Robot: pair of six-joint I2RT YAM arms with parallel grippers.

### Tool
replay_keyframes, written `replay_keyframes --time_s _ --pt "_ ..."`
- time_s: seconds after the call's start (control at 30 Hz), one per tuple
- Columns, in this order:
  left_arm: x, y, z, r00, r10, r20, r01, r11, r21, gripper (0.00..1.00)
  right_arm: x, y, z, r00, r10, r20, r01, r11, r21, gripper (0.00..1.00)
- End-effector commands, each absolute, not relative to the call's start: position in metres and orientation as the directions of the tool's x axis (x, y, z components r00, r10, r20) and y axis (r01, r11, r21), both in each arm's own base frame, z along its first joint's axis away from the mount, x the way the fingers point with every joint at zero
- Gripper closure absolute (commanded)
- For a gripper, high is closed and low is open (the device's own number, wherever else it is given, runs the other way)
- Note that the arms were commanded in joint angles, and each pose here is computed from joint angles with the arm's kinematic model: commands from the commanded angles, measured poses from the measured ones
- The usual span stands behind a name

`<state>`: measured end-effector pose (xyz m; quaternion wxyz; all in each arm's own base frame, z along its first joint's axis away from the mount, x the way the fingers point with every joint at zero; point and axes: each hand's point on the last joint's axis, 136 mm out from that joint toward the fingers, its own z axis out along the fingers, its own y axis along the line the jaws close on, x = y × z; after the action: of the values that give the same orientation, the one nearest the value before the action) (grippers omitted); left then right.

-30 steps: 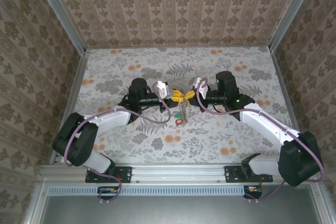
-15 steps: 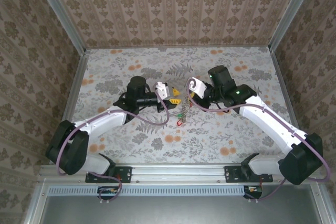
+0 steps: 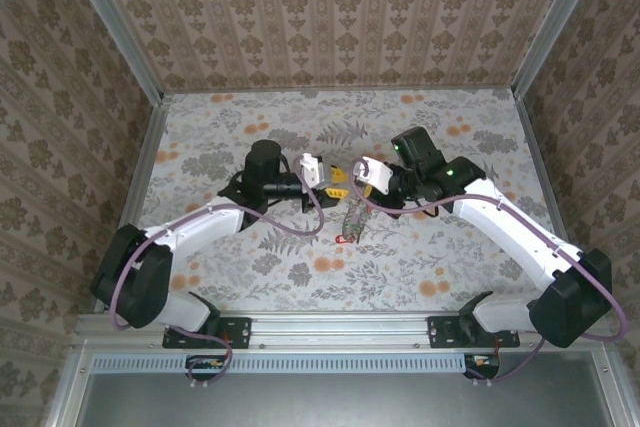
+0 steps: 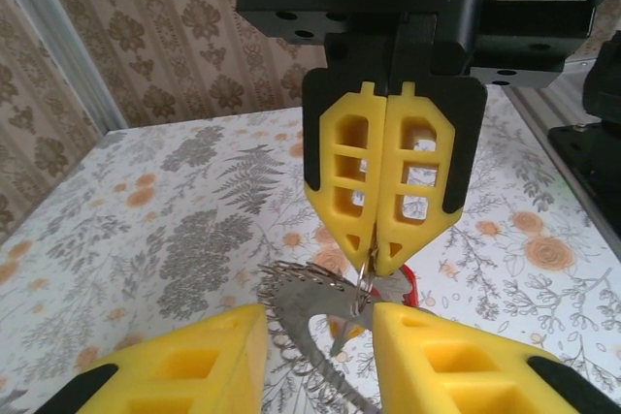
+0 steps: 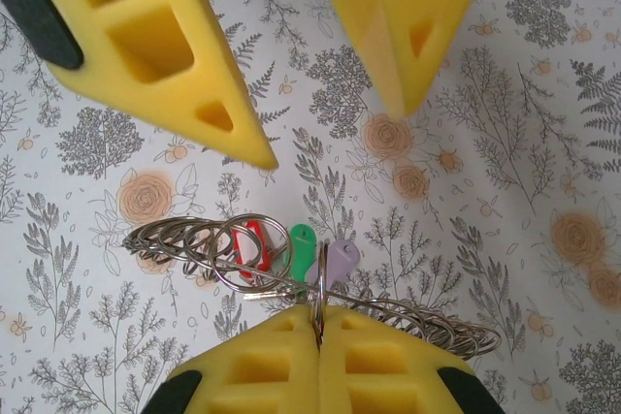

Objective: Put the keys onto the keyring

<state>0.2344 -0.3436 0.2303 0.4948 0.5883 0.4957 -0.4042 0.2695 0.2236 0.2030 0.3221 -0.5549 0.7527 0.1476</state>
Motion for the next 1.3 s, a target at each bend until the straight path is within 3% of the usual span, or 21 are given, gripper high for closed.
replay_keyframes --time_s 0.0,0.63,0.8,0.93,1.07,1.27 --pt "0.227 -0.350 0.236 0.184 0.155 -0.971 0.981 -0.093 0.171 0.66 0.270 0.234 0.218 -0.110 -0.720 -0.685 -0.941 0.298 -0.162 1.00" --pt "0.227 -0.361 0.224 0.122 0.200 -0.972 0.978 -0.191 0.083 0.68 0.271 0.244 0.220 -0.055 -0.696 -0.716 -0.950 0.258 -0.178 1.00" --pt "0.228 -0.362 0.222 0.115 0.215 -0.970 0.977 -0.201 0.071 0.76 0.270 0.246 0.223 -0.046 -0.678 -0.733 -0.950 0.256 -0.177 1.00" --pt "0.228 -0.363 0.224 0.117 0.215 -0.970 0.976 -0.206 0.072 0.99 0.270 0.247 0.222 -0.051 -0.674 -0.737 -0.950 0.260 -0.171 1.00" --pt "0.228 -0.363 0.224 0.108 0.212 -0.971 0.978 -0.200 0.065 1.00 0.270 0.246 0.225 -0.044 -0.655 -0.754 -0.943 0.276 -0.185 1.00" --pt "0.228 -0.364 0.234 0.095 0.133 -0.987 0.980 -0.188 0.069 1.00 0.275 0.241 0.220 -0.048 -0.574 -0.818 -0.929 0.326 -0.174 0.87"
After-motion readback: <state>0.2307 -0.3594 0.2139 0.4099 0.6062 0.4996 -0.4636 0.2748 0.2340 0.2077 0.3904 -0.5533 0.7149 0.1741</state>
